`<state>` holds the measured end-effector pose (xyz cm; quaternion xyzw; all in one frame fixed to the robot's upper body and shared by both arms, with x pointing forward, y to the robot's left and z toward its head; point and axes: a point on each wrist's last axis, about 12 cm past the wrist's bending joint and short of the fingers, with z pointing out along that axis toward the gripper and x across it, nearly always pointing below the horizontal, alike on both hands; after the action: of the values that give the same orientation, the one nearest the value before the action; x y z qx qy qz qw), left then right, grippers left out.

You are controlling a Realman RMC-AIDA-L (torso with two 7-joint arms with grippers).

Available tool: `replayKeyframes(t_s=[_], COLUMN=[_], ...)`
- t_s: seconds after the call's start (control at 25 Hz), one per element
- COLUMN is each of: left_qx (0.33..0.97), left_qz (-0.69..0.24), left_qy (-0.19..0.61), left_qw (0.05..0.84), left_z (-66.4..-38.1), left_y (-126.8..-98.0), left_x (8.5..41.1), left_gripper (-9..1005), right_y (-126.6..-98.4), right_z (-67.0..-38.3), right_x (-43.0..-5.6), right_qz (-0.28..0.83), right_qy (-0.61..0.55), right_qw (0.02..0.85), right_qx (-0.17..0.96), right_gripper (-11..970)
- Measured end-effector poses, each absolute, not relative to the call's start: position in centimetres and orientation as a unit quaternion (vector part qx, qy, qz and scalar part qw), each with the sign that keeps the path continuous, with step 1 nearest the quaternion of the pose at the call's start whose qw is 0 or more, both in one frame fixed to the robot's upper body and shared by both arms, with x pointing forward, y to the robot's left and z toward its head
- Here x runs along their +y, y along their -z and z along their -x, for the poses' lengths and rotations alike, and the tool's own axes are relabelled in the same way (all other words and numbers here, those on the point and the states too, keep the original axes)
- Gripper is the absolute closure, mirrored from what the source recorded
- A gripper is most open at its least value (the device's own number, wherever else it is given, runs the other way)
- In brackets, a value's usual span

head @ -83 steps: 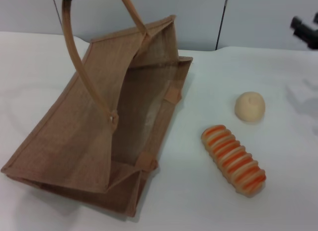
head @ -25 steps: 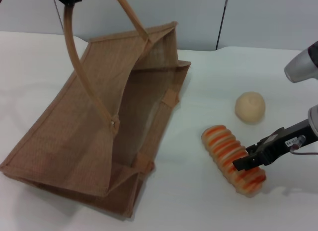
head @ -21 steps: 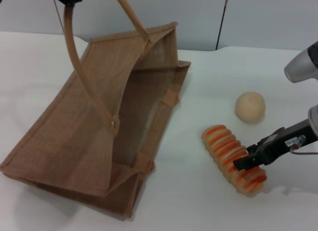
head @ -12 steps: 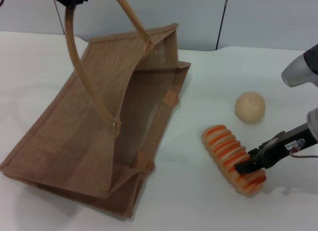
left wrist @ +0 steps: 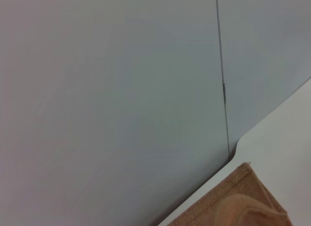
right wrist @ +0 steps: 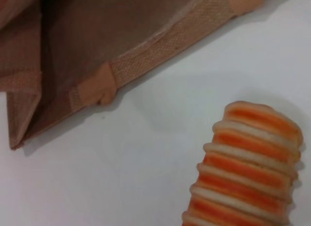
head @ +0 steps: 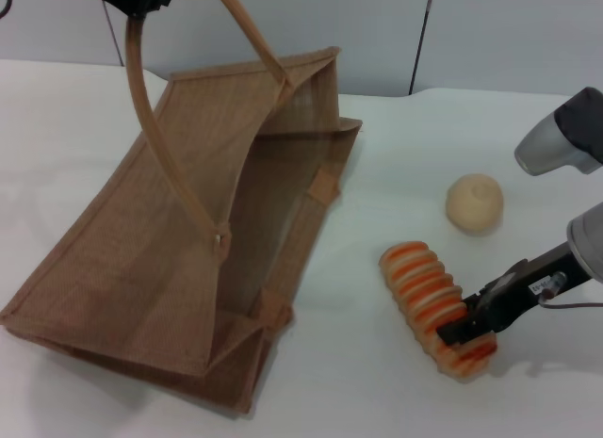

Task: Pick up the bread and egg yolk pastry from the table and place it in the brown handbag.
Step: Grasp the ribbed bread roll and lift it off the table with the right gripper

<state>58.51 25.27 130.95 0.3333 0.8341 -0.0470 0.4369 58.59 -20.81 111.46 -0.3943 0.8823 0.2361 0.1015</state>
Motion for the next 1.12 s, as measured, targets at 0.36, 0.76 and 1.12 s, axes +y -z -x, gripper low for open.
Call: replayKeyframes(t_s=[0.36, 0.76, 1.12], left_qx=[0.834, 0.832, 0.832], left_qz=[-0.333, -0.334, -0.334], left_qy=[0.047, 0.045, 0.045], left_qw=[0.437, 0.440, 0.440], left_z=[-58.51, -58.46, -58.45], left_y=[-130.97, -131.12, -131.14], left_x=[25.27, 25.26, 25.26], left_gripper=[878, 879, 879], right_y=[-111.57, -111.60, -111.50], right_z=[-58.74, -58.78, -58.79], right_x=[-20.85, -20.81, -20.77], right_qz=[0.386, 0.384, 0.383], right_qy=[-0.236, -0.233, -0.227], right_qw=[0.099, 0.096, 0.092], right_qx=[0.886, 0.888, 0.890], right_gripper=[348, 468, 530])
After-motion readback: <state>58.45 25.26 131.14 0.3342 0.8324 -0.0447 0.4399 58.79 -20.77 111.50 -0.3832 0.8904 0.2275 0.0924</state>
